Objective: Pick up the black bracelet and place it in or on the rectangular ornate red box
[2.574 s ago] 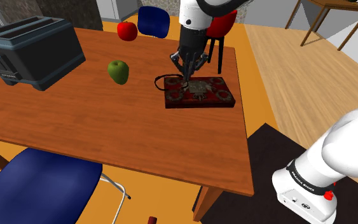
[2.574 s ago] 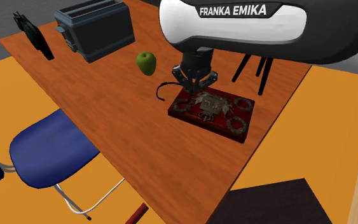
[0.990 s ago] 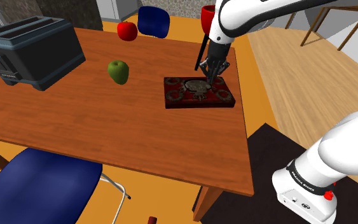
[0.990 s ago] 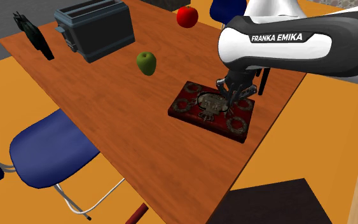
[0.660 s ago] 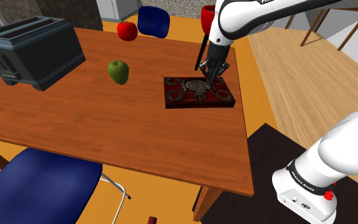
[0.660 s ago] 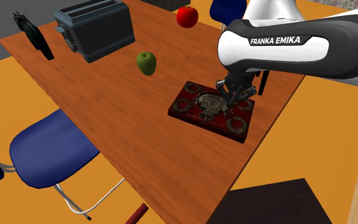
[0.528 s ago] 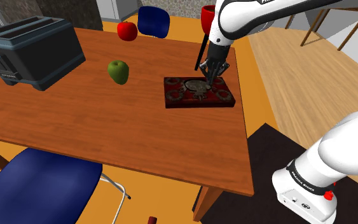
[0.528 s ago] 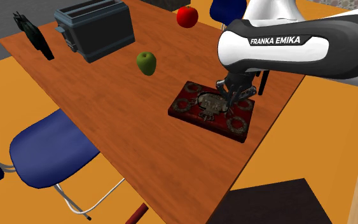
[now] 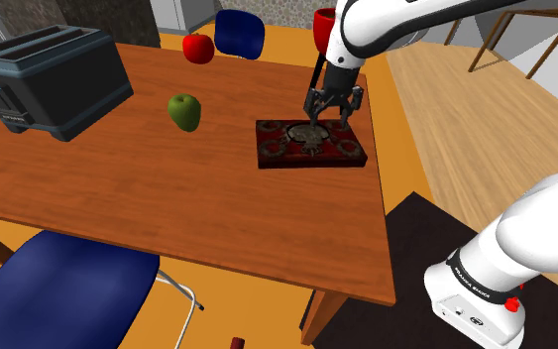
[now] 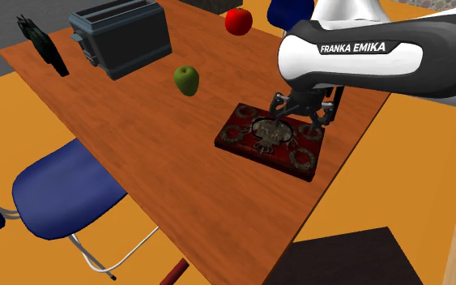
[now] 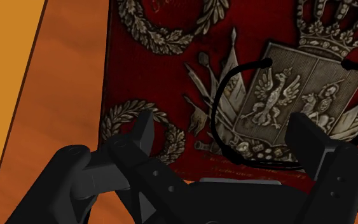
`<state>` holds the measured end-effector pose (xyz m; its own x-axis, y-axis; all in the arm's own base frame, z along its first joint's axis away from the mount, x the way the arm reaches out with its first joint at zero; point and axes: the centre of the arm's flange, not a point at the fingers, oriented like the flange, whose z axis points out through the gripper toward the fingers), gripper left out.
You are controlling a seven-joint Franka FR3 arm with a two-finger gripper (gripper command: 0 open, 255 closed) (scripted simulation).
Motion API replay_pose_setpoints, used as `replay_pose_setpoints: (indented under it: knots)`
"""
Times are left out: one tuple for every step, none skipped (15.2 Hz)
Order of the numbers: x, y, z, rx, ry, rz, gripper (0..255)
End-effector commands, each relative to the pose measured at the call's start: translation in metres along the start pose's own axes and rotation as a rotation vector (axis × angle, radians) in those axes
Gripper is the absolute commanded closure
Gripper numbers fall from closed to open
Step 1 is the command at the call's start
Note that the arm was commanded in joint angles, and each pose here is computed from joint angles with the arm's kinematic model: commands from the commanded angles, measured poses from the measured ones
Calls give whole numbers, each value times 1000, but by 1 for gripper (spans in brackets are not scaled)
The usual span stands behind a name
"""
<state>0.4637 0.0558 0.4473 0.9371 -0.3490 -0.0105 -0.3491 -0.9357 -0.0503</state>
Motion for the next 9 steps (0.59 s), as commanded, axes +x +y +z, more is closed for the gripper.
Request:
replay_pose_setpoints:
  knots:
    - [0,0,-19,0,-1,0,0]
    - [0,0,-32,0,-1,0,0]
    - [0,0,-43,0,-1,0,0]
    - [0,0,-43,0,-1,0,0]
    - [-1,0,-43,0,-1,0,0]
    - [0,0,-43,0,-1,0,0]
    - [0,0,-43,0,-1,0,0]
    - [0,0,-43,0,-1,0,0]
    - [0,0,-43,0,-1,0,0]
